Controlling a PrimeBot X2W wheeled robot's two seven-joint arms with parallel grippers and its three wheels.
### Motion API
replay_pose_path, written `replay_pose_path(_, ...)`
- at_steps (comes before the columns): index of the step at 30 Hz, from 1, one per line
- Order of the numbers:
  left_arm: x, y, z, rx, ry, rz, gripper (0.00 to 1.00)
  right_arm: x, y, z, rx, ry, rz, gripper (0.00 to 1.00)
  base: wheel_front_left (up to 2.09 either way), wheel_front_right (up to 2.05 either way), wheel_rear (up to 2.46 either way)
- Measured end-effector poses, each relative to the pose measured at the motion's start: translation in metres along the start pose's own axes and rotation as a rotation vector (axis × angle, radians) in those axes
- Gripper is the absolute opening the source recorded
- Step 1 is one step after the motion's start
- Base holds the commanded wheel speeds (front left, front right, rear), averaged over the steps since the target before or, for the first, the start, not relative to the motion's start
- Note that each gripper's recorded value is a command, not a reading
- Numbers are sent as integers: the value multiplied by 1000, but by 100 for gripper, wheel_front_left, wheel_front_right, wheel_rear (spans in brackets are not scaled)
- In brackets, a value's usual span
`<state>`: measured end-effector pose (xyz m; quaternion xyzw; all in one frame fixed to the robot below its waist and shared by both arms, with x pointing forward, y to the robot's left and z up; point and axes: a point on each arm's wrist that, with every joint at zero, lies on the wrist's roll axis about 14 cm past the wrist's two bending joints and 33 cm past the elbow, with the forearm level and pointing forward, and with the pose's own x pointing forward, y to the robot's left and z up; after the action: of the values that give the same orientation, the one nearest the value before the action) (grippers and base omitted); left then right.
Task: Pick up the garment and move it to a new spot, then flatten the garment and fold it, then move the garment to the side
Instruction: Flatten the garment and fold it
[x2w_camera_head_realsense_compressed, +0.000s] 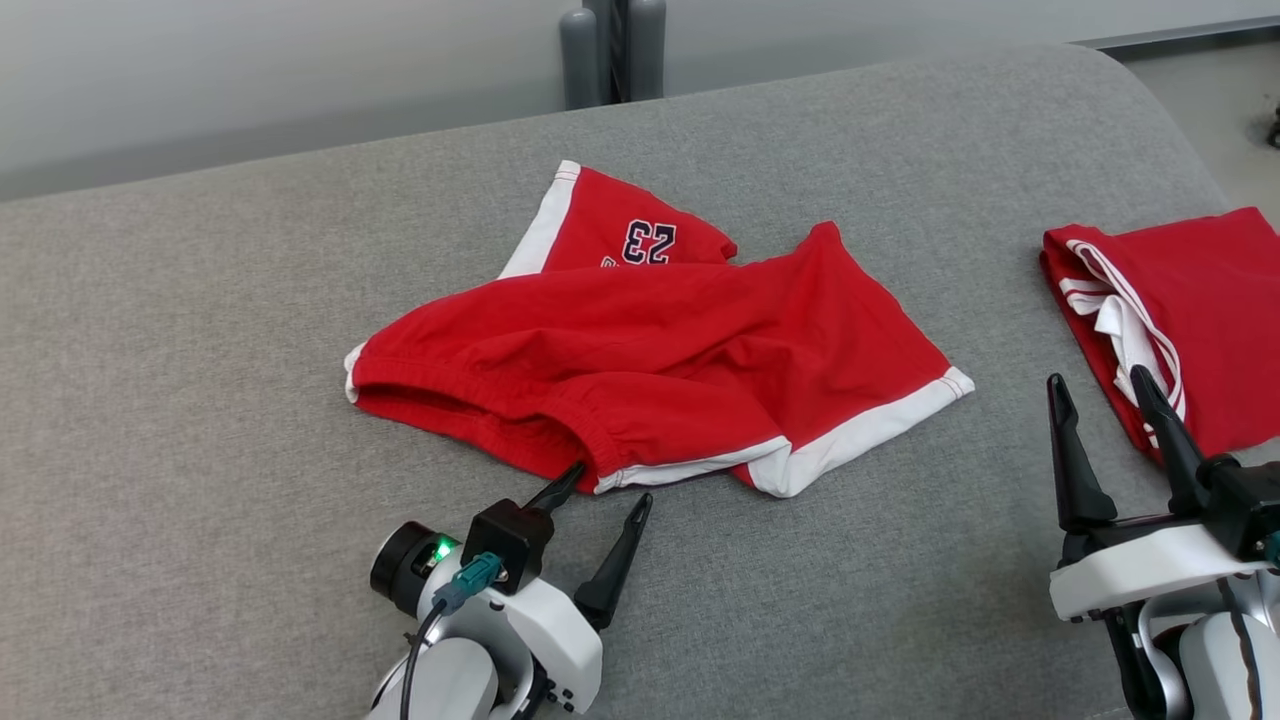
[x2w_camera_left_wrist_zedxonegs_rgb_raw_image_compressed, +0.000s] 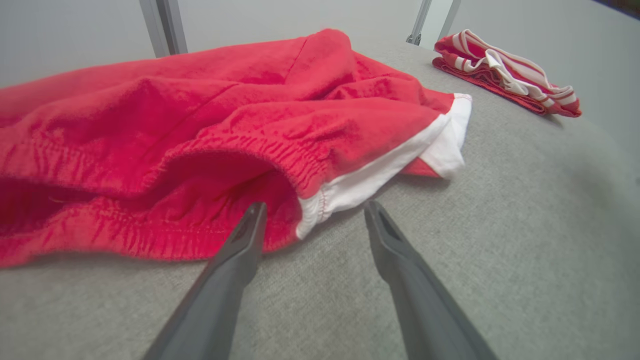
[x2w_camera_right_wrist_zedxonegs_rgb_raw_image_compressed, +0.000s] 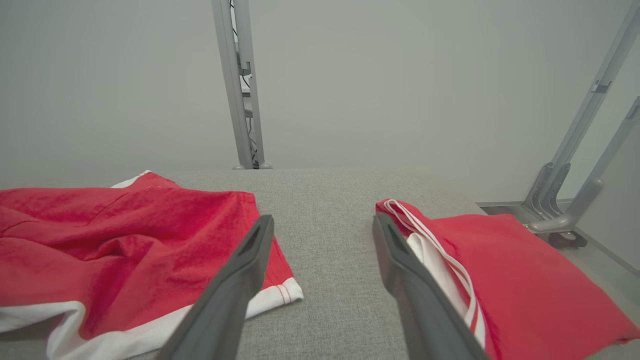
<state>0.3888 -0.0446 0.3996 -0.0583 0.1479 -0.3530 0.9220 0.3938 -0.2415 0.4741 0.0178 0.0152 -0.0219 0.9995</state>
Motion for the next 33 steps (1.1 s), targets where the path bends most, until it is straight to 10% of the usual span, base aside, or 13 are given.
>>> replay_pose_path(6, 6, -5, 7, -30, -23, -19, 100, -1, -2, -5, 4, 15, -11, 100, 0, 0, 0)
replay_pose_path(9, 6, -7, 5, -38, -18, -30, 0, 1, 0, -7, 6, 20, -6, 100, 0, 0, 0)
replay_pose_path(33, -26, 21, 24, 35, -83, 65, 0, 11, 22, -53, 100, 167, 34, 100, 0, 0, 0)
